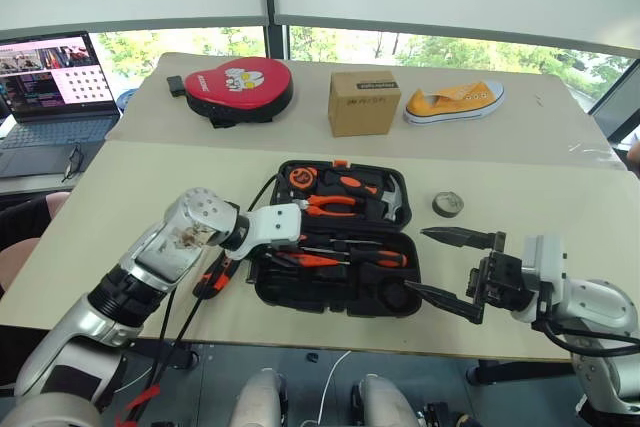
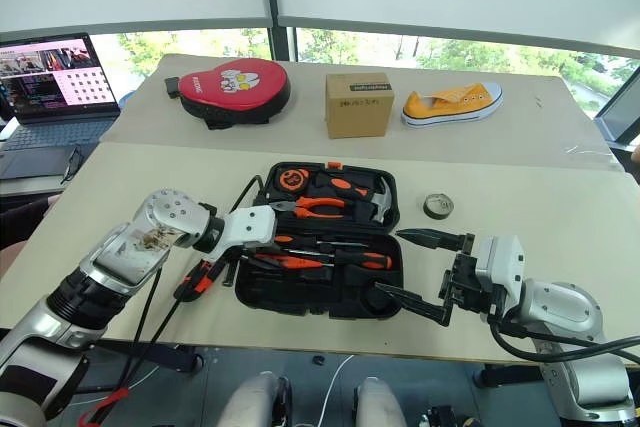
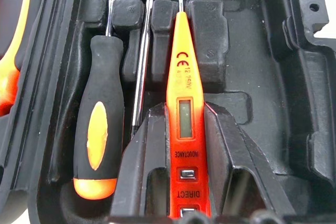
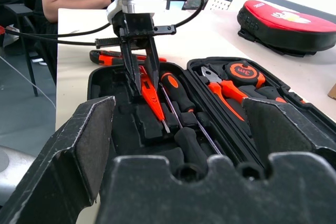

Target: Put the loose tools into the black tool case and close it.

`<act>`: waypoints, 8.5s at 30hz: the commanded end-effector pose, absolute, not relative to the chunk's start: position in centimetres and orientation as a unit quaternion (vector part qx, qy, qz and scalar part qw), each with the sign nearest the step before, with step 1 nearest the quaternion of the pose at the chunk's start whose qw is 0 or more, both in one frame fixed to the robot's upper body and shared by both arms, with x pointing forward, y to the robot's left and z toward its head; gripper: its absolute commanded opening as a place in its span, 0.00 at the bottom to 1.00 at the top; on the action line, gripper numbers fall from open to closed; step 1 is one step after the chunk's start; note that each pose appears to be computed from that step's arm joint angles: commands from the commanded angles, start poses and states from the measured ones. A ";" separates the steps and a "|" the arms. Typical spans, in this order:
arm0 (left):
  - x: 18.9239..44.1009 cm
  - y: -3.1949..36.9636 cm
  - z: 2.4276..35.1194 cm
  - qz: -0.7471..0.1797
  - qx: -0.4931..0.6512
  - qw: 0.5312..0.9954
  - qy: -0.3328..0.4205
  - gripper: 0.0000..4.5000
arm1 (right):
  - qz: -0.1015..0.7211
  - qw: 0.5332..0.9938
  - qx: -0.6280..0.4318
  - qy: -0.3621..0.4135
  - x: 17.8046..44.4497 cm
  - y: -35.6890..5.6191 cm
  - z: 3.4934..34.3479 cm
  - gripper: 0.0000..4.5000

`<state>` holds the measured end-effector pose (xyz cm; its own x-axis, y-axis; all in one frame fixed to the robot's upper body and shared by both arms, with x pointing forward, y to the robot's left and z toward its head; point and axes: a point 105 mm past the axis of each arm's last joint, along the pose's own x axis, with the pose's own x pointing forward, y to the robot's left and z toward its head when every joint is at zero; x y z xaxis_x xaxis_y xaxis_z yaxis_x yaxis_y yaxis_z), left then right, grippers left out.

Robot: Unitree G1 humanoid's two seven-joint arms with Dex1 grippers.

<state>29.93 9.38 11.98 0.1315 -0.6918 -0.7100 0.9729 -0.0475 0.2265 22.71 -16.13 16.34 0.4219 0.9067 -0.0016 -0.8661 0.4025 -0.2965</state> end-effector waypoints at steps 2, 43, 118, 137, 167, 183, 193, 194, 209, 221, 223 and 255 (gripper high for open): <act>30.0 10.4 11.3 -0.618 0.390 0.642 0.230 0.10 | 0.534 0.828 -0.139 -0.095 22.4 -16.0 17.3 1.00; 30.7 9.8 10.1 -0.632 0.243 0.728 0.109 0.02 | 0.522 0.836 -0.133 -0.103 23.2 -16.3 16.7 1.00; 26.8 22.6 15.1 -0.397 0.148 0.901 0.096 0.39 | 0.561 0.804 -0.084 -0.178 20.9 -16.9 17.1 1.00; 26.2 9.3 12.6 -0.680 0.306 0.648 0.151 0.39 | 0.546 0.821 -0.116 -0.117 20.1 -18.9 15.9 1.00; 28.2 8.8 14.5 -0.687 0.216 0.693 0.035 0.79 | 0.532 0.833 -0.103 -0.115 20.0 -18.0 15.3 1.00; 26.4 7.8 8.8 -0.691 0.219 0.684 0.075 0.01 | 0.531 0.834 -0.097 -0.116 20.5 -17.7 15.0 1.00; 26.6 7.4 5.6 -0.669 0.222 0.687 0.178 0.01 | 0.527 0.837 -0.094 -0.116 20.3 -17.6 14.9 1.00; 26.5 7.6 5.1 -0.666 0.226 0.685 0.193 0.01 | 0.526 0.837 -0.094 -0.116 20.3 -17.6 14.9 1.00; 27.8 8.3 10.5 -0.647 0.138 0.749 0.035 0.06 | 0.458 0.874 -0.104 -0.123 21.1 -19.9 15.2 1.00; 27.9 18.5 15.9 -0.519 0.050 0.852 -0.051 0.97 | 0.210 0.972 -0.093 -0.055 19.7 -29.2 11.0 1.00; 27.9 20.4 16.2 -0.492 0.040 0.868 -0.058 0.99 | 0.178 0.978 -0.103 -0.041 19.6 -30.1 10.3 1.00; 27.0 16.4 16.8 -0.578 0.051 0.811 -0.078 1.00 | 0.359 0.828 -0.329 0.280 39.9 -23.4 12.9 0.44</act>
<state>27.43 16.51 15.72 0.3420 -0.9373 0.0669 0.9316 0.3475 0.1066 39.53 -23.51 12.05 0.5715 0.4073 -0.7123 -0.7798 0.5399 -0.3169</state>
